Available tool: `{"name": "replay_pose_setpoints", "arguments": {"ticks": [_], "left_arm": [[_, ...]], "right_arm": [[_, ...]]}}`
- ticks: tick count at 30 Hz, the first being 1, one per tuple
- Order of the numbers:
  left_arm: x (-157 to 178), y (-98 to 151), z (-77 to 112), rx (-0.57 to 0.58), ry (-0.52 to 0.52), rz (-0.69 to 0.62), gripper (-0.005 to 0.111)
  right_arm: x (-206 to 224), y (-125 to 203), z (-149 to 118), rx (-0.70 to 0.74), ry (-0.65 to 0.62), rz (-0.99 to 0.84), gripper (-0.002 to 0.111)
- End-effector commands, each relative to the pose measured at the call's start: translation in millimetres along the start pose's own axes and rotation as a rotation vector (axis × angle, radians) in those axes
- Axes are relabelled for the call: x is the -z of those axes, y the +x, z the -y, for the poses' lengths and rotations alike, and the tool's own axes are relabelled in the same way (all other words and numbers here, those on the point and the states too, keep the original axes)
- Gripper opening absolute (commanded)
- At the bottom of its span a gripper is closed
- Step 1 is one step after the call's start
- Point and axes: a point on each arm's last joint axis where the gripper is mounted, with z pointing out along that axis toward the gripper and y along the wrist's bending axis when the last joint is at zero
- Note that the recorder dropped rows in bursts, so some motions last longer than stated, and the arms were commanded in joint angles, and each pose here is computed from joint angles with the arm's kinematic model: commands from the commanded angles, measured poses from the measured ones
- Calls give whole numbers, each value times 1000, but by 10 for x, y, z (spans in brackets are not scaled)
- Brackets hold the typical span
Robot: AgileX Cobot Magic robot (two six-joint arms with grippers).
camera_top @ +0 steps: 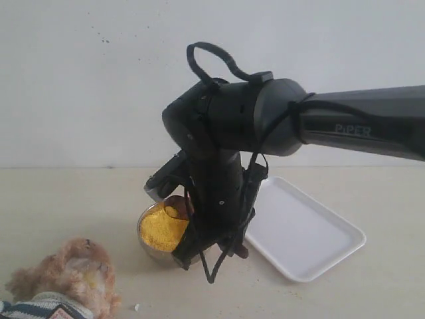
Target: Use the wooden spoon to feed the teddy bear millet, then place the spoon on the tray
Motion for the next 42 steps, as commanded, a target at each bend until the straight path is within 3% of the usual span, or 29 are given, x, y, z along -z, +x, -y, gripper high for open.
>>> {"name": "replay_pose_setpoints", "arguments": {"ticks": [1,6,17,25,29,32,35,42], "left_arm": [[-2,2,20,6,26,1,4],[-2,2,20,6,26,1,4],[-2,2,20,6,26,1,4],[-2,2,20,6,26,1,4],[-2,2,18,6,24,2,4],[-2,2,18,6,24,2,4],[-2,2,18,6,24,2,4],[-2,2,18,6,24,2,4]], "right_arm": [[181,34,-8,-25,-127,42,0],[278,97,-46,-10,-231,64,0],[389,523,96,-5,-246,33,0],[509,872,-47,78,-368,43,0],[487,920,-53,5,-395,21,0],[474,952,-124,76,-443,31,0],[459,970,-138,25,-445,10,0],[548,956,-346,97,-445,23,0]]}}
